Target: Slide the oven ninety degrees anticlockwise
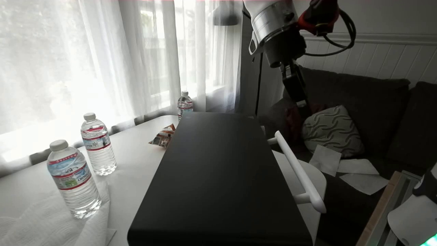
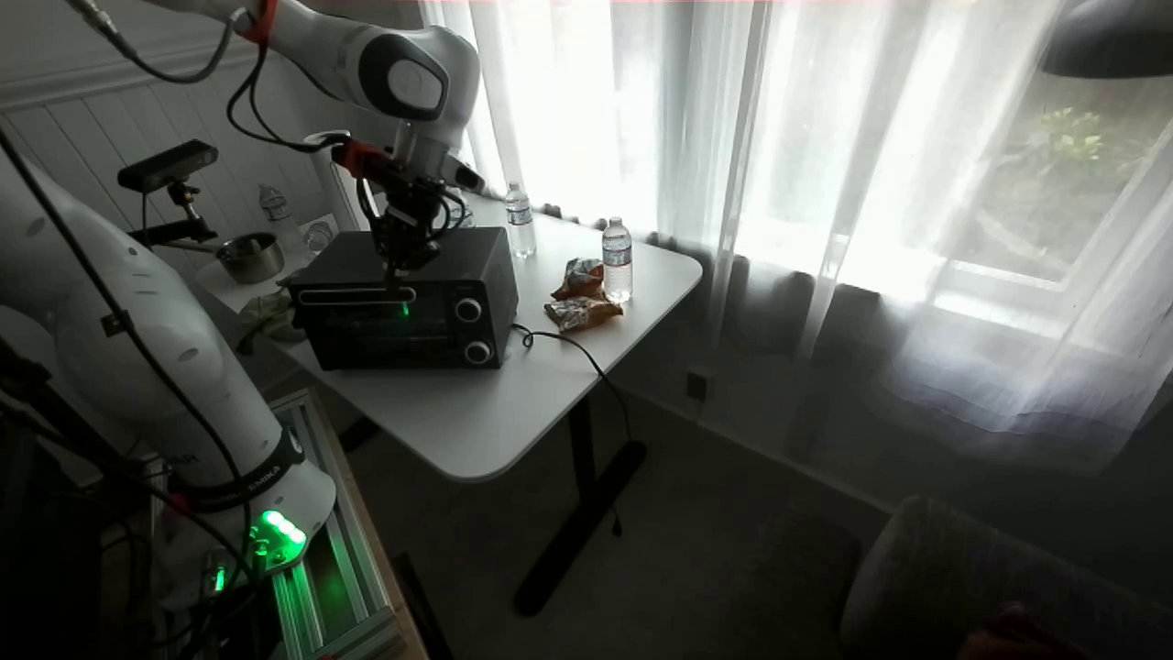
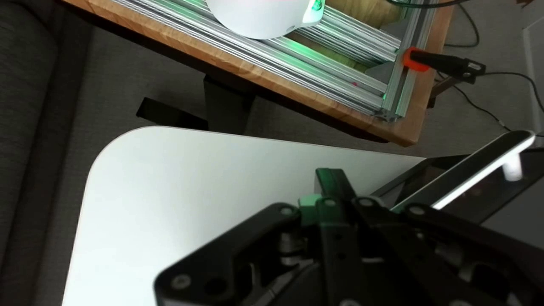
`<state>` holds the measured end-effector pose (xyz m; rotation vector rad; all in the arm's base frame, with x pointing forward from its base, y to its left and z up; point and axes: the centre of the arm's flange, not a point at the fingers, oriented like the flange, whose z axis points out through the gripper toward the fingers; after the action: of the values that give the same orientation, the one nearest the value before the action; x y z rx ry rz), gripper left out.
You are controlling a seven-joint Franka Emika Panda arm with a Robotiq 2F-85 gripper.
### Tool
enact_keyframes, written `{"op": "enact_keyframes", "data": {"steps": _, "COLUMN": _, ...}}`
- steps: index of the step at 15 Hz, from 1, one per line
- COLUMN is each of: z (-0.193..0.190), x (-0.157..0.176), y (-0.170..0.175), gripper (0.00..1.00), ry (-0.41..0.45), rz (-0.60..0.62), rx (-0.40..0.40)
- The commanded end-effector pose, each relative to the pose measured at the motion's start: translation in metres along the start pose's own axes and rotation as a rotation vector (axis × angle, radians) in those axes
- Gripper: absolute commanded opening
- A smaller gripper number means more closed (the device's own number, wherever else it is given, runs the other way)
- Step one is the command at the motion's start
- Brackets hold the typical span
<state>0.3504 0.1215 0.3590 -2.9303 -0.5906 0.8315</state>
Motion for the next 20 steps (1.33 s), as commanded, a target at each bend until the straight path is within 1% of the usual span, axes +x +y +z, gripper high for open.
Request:
{"op": "enact_keyframes", "data": {"steps": 1, "z": 0.018, "x": 0.002, "y": -0.001, "gripper": 0.00, "ry": 0.004, "rz": 0.035, "rx": 0.019}}
{"op": "enact_keyframes", "data": {"steps": 3, "z": 0.026, "x": 0.008, "y": -0.003, "gripper": 0.00, "ry": 0.033, "rz": 0.069, "rx": 0.033}}
{"op": "enact_keyframes", "data": {"steps": 6, "z": 0.032, "x": 0.019, "y": -0.006, "gripper": 0.00, "ry": 0.130, "rz": 0.164, "rx": 0.041}}
{"op": "enact_keyframes", "data": {"steps": 7, "z": 0.032, "x": 0.021, "y": -0.002, "gripper": 0.00, "ry": 0.174, "rz": 0.210, "rx": 0.028}}
{"op": "enact_keyframes", "data": {"steps": 11, "z": 0.032, "x": 0.022, "y": 0.008, "gripper": 0.00, "ry": 0.242, "rz": 0.335, "rx": -0.026}}
{"op": "enact_keyframes", "data": {"steps": 16, "z": 0.026, "x": 0.031, "y": 0.010, "gripper": 0.00, "ry": 0.320, "rz": 0.444, "rx": 0.026}}
{"op": "enact_keyframes", "data": {"steps": 20, "z": 0.018, "x": 0.041, "y": 0.010, "gripper": 0.00, "ry": 0.379, "rz": 0.513, "rx": 0.035}}
